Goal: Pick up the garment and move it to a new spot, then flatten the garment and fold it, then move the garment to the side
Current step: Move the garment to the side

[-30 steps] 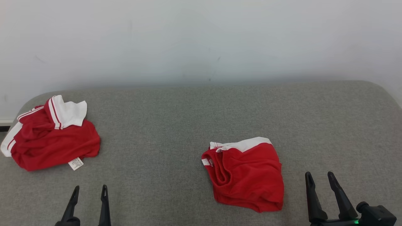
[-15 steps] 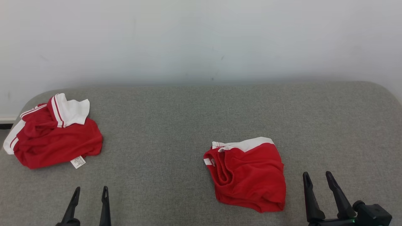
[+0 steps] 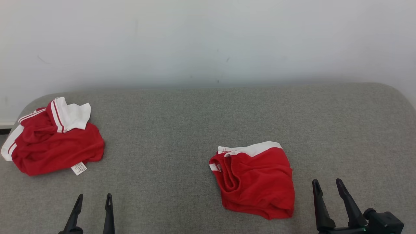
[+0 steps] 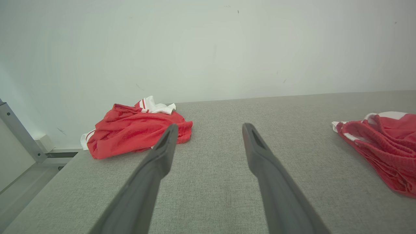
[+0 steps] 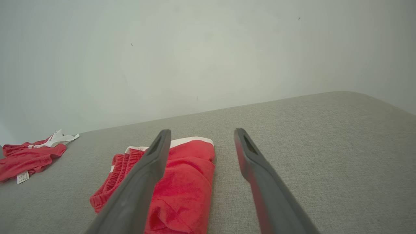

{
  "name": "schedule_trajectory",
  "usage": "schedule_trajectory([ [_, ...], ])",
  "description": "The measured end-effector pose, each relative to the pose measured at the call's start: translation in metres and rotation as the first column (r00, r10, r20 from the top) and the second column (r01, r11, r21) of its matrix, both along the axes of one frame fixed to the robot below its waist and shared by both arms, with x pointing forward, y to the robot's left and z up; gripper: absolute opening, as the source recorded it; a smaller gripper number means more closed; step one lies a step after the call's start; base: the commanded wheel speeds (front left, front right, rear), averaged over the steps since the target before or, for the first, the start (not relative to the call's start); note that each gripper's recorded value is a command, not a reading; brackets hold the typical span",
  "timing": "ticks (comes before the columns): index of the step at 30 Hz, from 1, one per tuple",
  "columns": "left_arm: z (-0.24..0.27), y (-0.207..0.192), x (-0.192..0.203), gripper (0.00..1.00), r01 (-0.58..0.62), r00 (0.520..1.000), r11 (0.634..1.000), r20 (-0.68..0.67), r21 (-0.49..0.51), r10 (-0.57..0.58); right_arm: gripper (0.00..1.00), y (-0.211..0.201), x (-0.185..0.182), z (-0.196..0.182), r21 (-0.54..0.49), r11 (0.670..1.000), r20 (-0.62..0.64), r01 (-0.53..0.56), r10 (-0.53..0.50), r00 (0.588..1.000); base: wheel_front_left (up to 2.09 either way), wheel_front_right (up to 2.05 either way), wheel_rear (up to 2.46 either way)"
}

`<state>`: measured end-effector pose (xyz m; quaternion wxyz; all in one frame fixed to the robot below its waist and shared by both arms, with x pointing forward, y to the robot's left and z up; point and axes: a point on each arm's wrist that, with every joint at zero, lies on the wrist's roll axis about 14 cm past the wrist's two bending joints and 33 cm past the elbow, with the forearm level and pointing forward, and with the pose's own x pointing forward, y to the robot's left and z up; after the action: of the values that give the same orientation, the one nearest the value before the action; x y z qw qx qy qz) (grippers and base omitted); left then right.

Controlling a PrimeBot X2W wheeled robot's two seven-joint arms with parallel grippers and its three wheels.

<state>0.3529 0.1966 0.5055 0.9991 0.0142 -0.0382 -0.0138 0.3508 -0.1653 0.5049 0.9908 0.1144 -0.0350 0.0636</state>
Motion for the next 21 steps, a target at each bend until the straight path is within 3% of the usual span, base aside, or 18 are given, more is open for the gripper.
schedule_trajectory([
  [7,-0.001,0.0,0.0,1.0,-0.003,1.0,1.0,-0.005,0.0,0.003,1.0,0.005,0.006,0.004,-0.017,1.0,0.006,-0.021,0.021,1.0,0.0,0.0,0.0],
  [13,-0.004,0.0,0.002,1.0,-0.003,1.0,1.0,-0.013,0.0,0.003,1.0,0.008,0.033,0.027,-0.064,0.997,0.049,-0.043,0.046,0.998,0.0,0.0,0.0],
  [21,-0.003,-0.003,0.01,1.0,0.006,1.0,1.0,-0.012,-0.002,-0.006,1.0,0.014,0.074,0.015,-0.126,0.988,-0.079,-0.089,0.079,0.994,0.0,0.0,0.0],
])
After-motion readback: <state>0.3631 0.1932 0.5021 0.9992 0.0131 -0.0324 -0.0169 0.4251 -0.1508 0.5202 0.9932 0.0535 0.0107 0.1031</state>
